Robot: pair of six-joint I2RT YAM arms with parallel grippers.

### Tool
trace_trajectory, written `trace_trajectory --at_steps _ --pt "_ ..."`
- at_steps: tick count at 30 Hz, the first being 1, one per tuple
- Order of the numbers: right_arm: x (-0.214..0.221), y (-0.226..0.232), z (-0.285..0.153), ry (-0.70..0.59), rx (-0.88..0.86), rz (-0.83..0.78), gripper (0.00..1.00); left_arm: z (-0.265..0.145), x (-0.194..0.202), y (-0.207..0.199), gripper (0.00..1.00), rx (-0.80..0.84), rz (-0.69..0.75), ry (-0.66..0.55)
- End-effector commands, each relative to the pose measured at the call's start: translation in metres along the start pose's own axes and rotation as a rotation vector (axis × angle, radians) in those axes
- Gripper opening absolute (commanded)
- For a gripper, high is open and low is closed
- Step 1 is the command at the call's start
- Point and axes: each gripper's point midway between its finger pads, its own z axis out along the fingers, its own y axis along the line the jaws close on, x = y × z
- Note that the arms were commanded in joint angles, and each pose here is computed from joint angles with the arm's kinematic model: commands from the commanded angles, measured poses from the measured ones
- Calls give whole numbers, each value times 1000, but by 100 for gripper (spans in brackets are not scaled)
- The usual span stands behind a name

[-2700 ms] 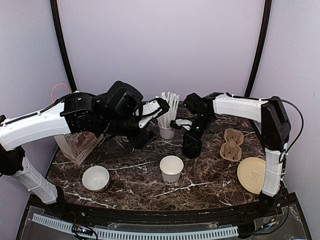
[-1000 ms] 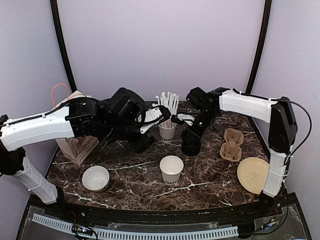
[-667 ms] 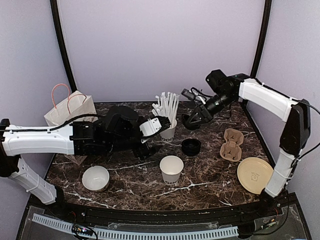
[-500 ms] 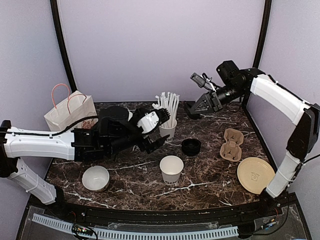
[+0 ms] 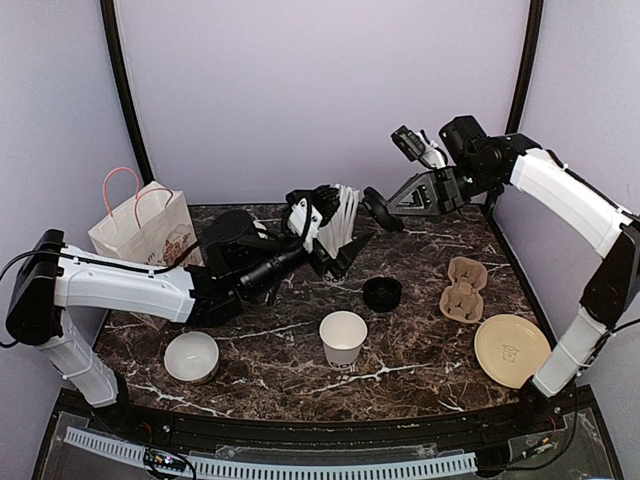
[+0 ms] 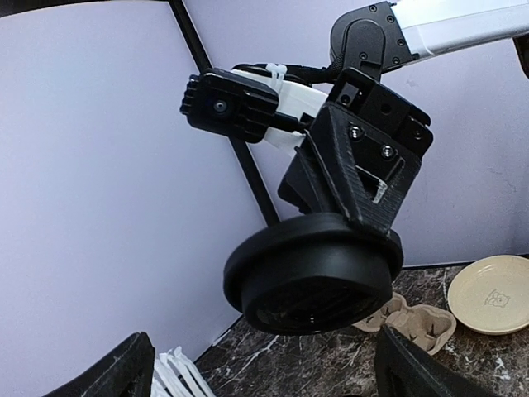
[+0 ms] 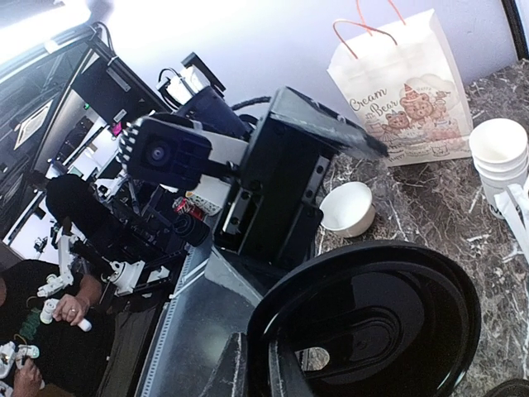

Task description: Pack the takeout coffee

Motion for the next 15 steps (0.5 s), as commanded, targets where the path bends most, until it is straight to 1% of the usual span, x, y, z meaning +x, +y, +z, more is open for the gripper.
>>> trace_trajectory --at_steps 1,5,15 --pt "-7 21 -3 -34 -69 -25 5 5 -34 4 93 -18 -61 -183" --pt "-8 21 -4 -38 -72 -20 5 14 -34 -6 90 20 -67 -208" --pt "-10 21 -7 -48 -79 -14 5 24 -30 -16 89 56 -86 -219"
